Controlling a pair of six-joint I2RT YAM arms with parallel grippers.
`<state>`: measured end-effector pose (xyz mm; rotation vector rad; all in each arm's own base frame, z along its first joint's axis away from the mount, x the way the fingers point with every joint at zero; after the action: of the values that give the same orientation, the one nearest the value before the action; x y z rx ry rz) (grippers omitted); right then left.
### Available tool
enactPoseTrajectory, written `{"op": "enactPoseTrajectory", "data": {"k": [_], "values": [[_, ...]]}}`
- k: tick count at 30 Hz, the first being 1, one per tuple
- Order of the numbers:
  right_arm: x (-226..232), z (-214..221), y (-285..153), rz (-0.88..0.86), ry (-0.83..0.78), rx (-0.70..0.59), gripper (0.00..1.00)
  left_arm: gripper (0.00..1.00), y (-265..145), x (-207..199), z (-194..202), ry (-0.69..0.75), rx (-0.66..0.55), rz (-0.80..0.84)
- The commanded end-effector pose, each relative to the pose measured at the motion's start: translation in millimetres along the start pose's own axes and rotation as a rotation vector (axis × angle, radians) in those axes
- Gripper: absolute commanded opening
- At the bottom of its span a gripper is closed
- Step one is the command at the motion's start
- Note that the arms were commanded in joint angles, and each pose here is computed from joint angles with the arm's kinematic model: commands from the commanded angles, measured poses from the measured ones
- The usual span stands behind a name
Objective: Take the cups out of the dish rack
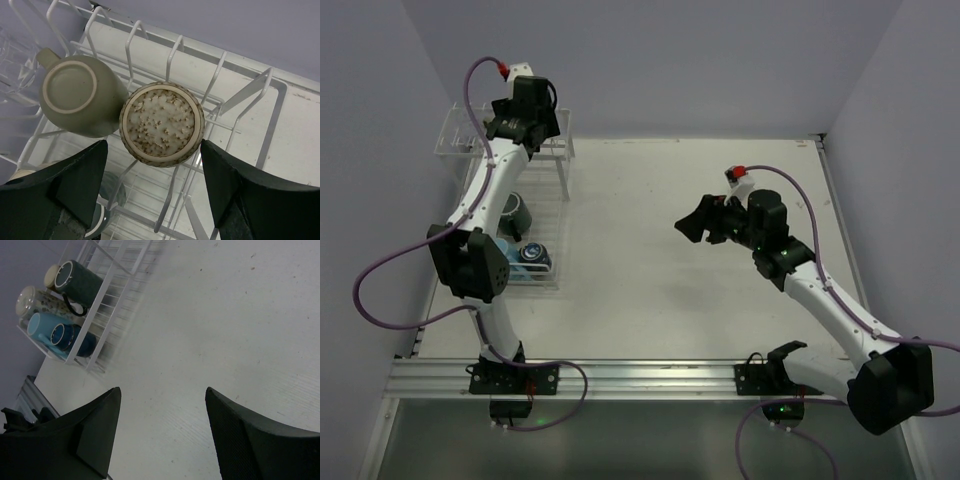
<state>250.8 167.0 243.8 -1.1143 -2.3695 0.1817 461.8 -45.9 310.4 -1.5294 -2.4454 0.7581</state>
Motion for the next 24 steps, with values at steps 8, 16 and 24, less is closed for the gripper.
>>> {"op": "enactPoseTrajectory", "data": {"k": [8, 16, 24], "values": [[4.5, -4.8, 3.4, -0.027, -0.017, -0.022, 0.71, 0.78, 10.6, -0.6, -15.0, -0.002, -0.047, 0.014], [6.3, -3.4, 4.4, -0.033, -0.018, -0.016, 0.71, 0.58, 10.6, -4.5, -16.7, -0.003, -0.058, 0.051], [11.6, -8.1, 5.8, -0.06, -0.015, -0.046, 0.71, 0.42, -15.1, -2.3, -39.2, -0.03, -0.145, 0.112]]}}
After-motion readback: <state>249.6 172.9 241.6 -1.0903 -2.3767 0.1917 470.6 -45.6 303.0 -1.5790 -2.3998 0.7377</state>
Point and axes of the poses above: each gripper's point midway between its finger pads, its own y axis out along the fingers, its own x axis along the line the jaws close on, z = x × y, the point moved 7 cm from there along -y, back along the fingers, and after that the axes turned 10 degrees about -y, right-handed, at the moved point
